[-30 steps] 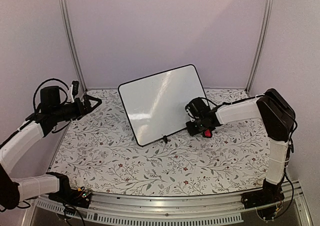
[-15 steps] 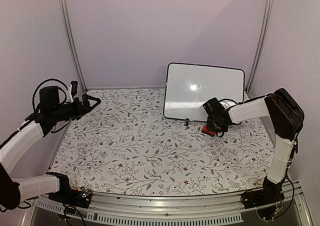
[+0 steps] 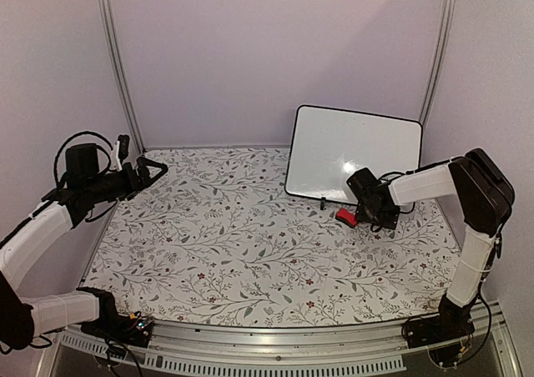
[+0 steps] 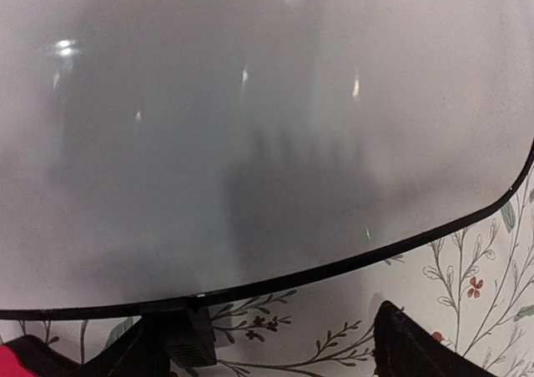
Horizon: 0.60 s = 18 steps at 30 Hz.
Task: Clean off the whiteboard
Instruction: Move the whiteboard to the center of the board, then reset both arms
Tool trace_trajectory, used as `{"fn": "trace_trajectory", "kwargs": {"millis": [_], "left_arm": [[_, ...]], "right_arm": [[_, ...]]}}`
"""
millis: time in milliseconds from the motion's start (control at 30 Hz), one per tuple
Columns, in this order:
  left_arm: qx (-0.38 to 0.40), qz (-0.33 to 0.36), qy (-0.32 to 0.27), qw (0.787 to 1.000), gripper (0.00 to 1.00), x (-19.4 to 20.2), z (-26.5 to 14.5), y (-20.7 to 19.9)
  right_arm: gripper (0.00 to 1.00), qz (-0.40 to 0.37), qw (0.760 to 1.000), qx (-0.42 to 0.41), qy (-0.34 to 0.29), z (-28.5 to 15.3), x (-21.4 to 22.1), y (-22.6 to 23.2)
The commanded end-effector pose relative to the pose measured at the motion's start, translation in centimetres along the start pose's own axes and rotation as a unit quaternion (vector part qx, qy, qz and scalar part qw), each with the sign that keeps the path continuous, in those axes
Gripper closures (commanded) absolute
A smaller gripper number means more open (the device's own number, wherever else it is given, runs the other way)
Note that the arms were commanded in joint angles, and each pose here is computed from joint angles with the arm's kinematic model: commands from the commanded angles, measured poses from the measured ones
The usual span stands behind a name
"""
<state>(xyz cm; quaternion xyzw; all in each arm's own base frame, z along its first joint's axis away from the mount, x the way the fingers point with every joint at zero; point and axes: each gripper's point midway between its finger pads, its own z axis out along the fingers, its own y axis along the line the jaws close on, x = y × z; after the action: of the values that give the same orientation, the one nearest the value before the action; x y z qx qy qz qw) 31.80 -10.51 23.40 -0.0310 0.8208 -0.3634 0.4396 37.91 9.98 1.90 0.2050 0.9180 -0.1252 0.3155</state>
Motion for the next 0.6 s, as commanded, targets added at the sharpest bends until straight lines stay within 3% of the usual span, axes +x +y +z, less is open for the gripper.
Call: {"fn": "trace_trajectory", "kwargs": {"millis": [0, 167, 333, 567], "left_arm": [[-0.002, 0.0, -0.007, 1.0, 0.0, -0.4, -0.3, 0.1], [-0.002, 0.0, -0.018, 1.0, 0.0, -1.0, -0.6, -0.4], [0.0, 0.02, -0.019, 1.0, 0.0, -0.4, -1.0, -4.1], [0.077, 0.067, 0.043, 0.994, 0.0, 6.9, -1.6, -9.9]], "right_arm": [[0.06, 0.0, 1.0, 0.01, -0.001, -1.7, 0.1, -1.2], [0.01, -0.016, 0.999, -0.013, -0.036, -6.5, -0.3, 0.1], [0.01, -0.065, 0.987, -0.118, -0.084, -14.9, 0.1, 3.1], [0.01, -0.147, 0.915, -0.344, -0.152, -28.9, 5.2, 5.9]]}}
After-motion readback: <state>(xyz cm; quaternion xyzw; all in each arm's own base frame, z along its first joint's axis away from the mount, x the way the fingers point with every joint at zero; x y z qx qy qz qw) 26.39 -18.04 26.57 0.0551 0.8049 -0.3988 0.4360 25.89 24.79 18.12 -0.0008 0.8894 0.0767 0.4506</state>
